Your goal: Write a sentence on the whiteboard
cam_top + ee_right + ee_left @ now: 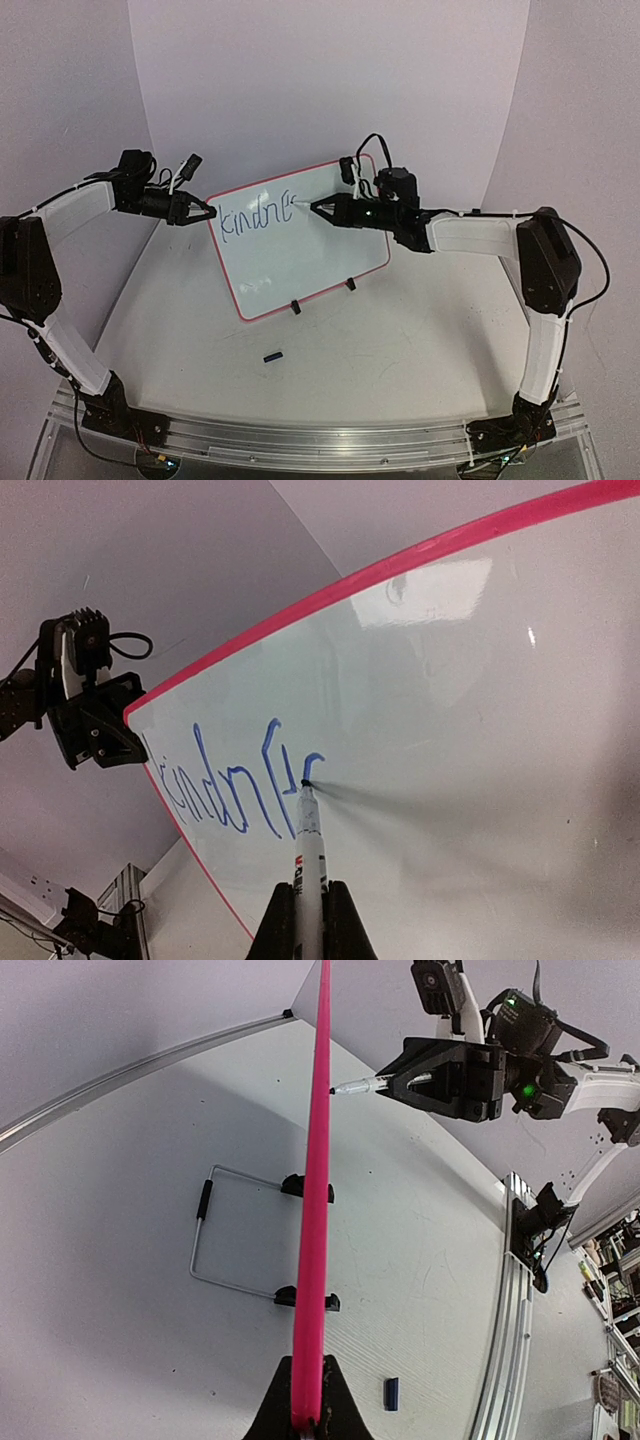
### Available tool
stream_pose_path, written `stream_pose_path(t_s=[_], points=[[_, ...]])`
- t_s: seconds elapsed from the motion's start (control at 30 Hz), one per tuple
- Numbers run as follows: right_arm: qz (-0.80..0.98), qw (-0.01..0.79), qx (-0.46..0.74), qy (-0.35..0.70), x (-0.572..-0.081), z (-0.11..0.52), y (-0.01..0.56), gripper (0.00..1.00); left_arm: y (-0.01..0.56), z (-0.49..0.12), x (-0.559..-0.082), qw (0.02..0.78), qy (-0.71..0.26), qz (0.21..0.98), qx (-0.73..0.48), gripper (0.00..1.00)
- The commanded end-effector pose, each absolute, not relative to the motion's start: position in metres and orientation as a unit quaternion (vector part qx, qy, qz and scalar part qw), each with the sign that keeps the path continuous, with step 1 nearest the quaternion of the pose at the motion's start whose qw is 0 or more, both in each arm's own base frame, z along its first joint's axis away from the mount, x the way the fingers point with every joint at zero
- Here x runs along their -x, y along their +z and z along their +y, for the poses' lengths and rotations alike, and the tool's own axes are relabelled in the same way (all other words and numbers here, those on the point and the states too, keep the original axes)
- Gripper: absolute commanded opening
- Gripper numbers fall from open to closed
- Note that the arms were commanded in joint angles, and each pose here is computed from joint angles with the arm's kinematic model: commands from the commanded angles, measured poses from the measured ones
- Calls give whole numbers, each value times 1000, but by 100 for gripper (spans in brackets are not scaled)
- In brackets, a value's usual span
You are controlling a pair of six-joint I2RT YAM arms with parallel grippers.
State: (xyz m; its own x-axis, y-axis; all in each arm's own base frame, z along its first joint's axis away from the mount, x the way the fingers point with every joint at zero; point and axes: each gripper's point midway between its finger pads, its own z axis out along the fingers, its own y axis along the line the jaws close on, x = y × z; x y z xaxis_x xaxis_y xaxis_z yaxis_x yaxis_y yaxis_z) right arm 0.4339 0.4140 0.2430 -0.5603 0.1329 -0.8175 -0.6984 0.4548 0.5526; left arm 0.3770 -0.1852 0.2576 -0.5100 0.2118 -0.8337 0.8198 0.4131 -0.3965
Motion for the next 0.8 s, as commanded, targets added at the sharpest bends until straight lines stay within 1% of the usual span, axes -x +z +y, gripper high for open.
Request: stream_pose_path(t_s=[0.0,0.2,0.37,0.77], points=[[746,427,194,474,-434,414,235,0,262,-187,-374,368,-398,760,-359,0],[758,458,154,439,-443,395,238,0,263,-187,-374,369,-398,759,-359,0],[757,472,140,429,-444,387,244,0,264,-187,-373,370,-398,758,-360,0],[768,449,146,434,-432,385,226,0,268,-188,-372,374,-398,756,-362,0]])
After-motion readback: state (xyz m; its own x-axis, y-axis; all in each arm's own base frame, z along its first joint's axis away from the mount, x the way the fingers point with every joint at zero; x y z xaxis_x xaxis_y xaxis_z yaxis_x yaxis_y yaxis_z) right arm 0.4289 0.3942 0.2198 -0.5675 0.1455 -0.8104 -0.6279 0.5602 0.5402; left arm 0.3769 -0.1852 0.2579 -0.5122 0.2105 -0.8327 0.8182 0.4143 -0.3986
